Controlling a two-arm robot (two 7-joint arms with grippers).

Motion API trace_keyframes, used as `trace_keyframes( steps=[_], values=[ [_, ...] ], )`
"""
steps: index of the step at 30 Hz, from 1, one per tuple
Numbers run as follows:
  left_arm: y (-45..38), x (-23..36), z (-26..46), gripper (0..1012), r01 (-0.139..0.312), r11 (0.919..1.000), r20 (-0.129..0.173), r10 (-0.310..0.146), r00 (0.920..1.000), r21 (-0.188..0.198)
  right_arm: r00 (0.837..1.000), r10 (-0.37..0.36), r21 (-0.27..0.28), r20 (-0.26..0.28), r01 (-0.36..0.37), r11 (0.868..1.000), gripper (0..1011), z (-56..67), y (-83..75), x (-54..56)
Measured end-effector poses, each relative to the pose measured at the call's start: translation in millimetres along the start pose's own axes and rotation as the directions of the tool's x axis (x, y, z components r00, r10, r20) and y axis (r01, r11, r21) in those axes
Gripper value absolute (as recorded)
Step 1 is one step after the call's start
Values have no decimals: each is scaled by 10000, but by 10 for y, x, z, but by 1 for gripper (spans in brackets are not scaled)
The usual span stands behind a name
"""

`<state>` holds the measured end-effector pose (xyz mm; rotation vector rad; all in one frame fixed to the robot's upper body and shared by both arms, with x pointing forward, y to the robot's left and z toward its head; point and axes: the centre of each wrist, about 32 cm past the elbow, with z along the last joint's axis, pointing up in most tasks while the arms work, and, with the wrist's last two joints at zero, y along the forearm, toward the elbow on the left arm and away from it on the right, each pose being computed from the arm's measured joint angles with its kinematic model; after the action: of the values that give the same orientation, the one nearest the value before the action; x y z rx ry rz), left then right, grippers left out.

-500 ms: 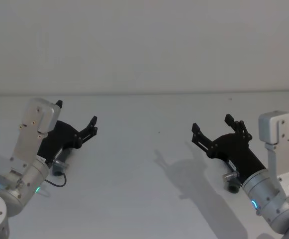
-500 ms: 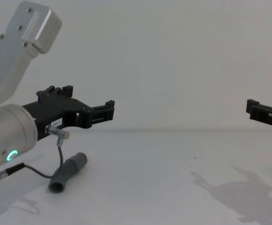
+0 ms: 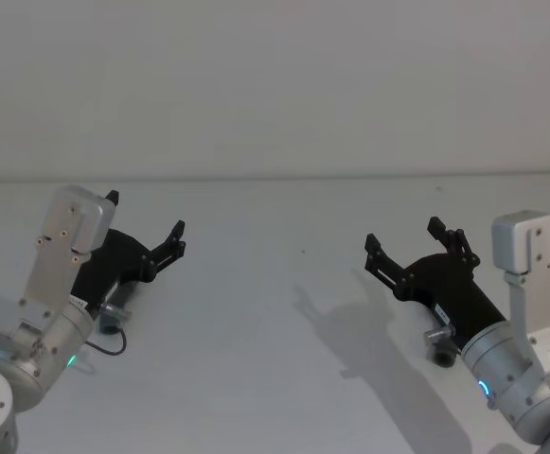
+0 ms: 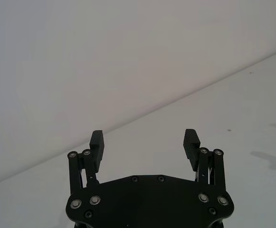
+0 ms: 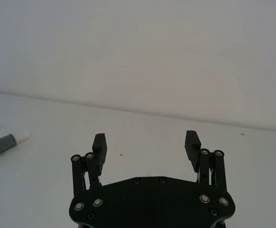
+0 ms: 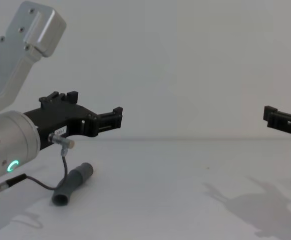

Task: Use both hands to pick up one end of the pipe from the table, align the ends, and insert them.

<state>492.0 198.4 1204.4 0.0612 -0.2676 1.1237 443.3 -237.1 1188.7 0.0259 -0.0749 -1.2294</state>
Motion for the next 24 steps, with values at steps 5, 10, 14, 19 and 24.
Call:
trace_keyframes(
  steps=[5, 10, 14, 19, 24],
  values=[
    [0, 0, 0, 1001, 0, 10000, 0, 0, 10000, 0, 10000, 0, 0, 0, 0, 10000, 1001, 0, 0, 0],
    [0, 0, 0, 1001, 0, 10000, 0, 0, 10000, 0, 10000, -1, 0, -1, 1, 10000, 1002, 0, 0, 0],
    [0, 0, 0, 1001, 0, 10000, 0, 0, 10000, 0, 10000, -1, 0, -1, 1, 10000, 1002, 0, 0, 0],
    [0, 0, 0, 1002, -1, 10000, 0, 1, 10000, 0, 10000, 0, 1, -1, 0, 10000, 1002, 0, 0, 0],
    [0, 0, 0, 1001, 0, 10000, -1, 0, 10000, 0, 10000, -1, 0, -1, 1, 10000, 1001, 0, 0, 0]
  ],
)
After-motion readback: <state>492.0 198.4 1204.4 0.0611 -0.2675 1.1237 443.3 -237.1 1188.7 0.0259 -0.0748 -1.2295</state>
